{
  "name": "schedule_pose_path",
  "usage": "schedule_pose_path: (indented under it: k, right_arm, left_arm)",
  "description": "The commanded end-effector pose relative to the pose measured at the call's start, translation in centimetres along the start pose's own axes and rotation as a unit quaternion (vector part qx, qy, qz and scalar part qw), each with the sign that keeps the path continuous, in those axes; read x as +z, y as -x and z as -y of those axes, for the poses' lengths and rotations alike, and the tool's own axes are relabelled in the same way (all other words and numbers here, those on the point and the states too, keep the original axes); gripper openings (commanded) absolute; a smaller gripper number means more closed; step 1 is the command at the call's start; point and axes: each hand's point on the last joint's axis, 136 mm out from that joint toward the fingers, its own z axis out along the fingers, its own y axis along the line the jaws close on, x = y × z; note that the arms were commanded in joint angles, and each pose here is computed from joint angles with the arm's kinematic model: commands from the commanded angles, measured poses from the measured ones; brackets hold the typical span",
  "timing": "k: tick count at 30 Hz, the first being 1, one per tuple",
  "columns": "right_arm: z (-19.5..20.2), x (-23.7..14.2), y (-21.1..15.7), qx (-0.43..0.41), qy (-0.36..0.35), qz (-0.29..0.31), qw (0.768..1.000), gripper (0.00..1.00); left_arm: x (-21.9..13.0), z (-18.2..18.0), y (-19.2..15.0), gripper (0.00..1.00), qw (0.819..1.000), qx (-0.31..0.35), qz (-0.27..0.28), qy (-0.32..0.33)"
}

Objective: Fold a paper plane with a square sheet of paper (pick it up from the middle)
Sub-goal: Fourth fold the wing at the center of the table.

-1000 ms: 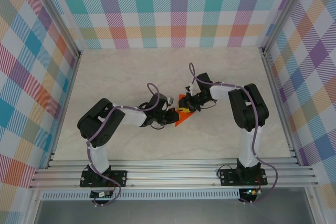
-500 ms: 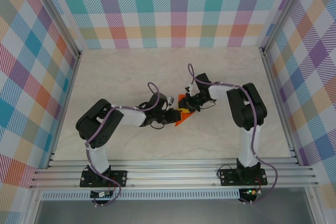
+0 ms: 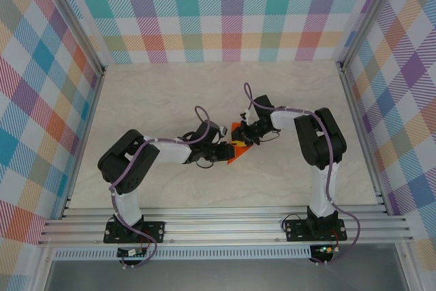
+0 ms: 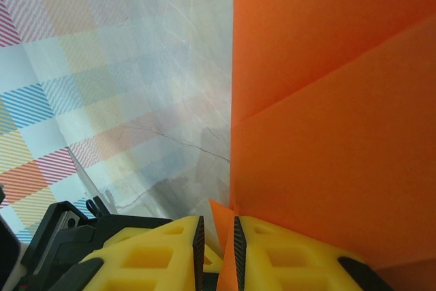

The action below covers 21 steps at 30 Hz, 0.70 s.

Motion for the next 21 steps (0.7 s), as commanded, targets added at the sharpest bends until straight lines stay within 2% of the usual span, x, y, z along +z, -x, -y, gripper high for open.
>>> schedule_pose_path:
  k: [1,5,8,14,21]
  right_arm:
    - [-0.4,0.0,0.3,-0.005,0.001,0.004,1.0,0.21]
    - [-0.6,-0.1,0.3,-0.008,0.004,0.004,1.0,0.21]
    - [-0.9,-0.1,0.3,-0.009,0.01,0.001,1.0,0.22]
    - [-0.5,0.2,0.3,-0.006,0.009,-0.003,1.0,0.22]
    - [2.4,1.0,0.6,0.022,-0.052,-0.004,0.998,0.19]
  left_arm:
    - [0.4,-4.1,-2.5,0.21,0.995,-0.006,-0.037,0.091]
    - [0.3,-4.7,-2.6,0.07,0.993,-0.007,-0.036,0.109]
    - [0.5,-4.3,-2.5,0.01,0.995,-0.013,-0.034,0.092]
    - [0.5,-4.2,-2.3,0.0,0.996,-0.041,-0.023,0.072]
    - [0.6,-3.8,-3.1,0.02,0.996,-0.057,-0.038,0.048]
